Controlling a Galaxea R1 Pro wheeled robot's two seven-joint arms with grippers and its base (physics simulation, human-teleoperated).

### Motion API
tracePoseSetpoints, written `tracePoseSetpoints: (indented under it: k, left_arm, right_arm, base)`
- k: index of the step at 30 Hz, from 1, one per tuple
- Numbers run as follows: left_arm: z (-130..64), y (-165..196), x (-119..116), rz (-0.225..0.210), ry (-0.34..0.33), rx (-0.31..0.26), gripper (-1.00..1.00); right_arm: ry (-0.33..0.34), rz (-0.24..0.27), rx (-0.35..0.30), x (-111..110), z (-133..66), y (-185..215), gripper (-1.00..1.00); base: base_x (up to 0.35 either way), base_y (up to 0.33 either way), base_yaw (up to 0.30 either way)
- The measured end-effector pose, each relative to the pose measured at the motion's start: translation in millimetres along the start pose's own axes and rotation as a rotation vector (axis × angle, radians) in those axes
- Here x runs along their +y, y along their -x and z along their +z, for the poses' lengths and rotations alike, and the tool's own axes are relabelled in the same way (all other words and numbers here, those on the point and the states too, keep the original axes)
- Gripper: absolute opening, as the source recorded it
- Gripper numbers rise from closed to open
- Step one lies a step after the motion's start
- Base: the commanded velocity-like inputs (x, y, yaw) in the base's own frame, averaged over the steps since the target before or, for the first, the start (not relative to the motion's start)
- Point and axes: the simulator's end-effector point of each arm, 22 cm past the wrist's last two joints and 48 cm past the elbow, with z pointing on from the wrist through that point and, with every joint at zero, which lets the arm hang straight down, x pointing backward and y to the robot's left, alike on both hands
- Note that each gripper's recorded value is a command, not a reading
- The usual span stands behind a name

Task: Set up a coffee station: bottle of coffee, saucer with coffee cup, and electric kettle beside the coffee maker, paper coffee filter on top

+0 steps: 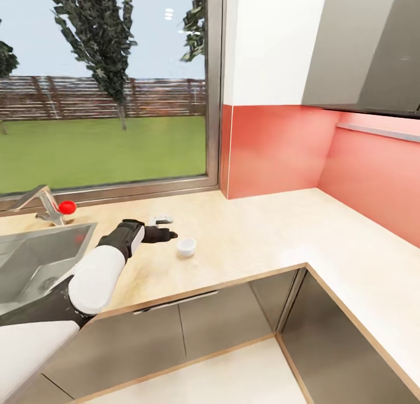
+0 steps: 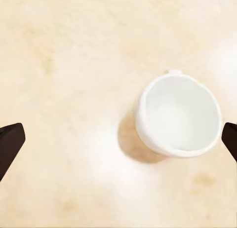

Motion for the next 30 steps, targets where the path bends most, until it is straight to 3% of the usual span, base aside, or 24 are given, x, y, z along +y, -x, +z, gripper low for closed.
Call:
tracePoseSetpoints:
  k: [12,24,30]
  left_arm:
    - [1.7,-2,1,0.003,0.000,-0.005,1.00]
    - [15.8,-59,7,-0.017,0.002,0.067,1.00]
    - [16.5,-63,8,-0.019,0.004,0.072,1.00]
  right_arm:
    - [0.000,0.000,0.000,0,0.1,0,1.00]
    - [0.000,0.000,0.000,0,0.2,0,1.00]
    - [0.001,0.000,0.000,1,0.3,0,1.00]
  base:
    - [0.184,0.000,0.000]
    - [0.095,0.000,-0.045]
    - [0.007,0.000,-0.055]
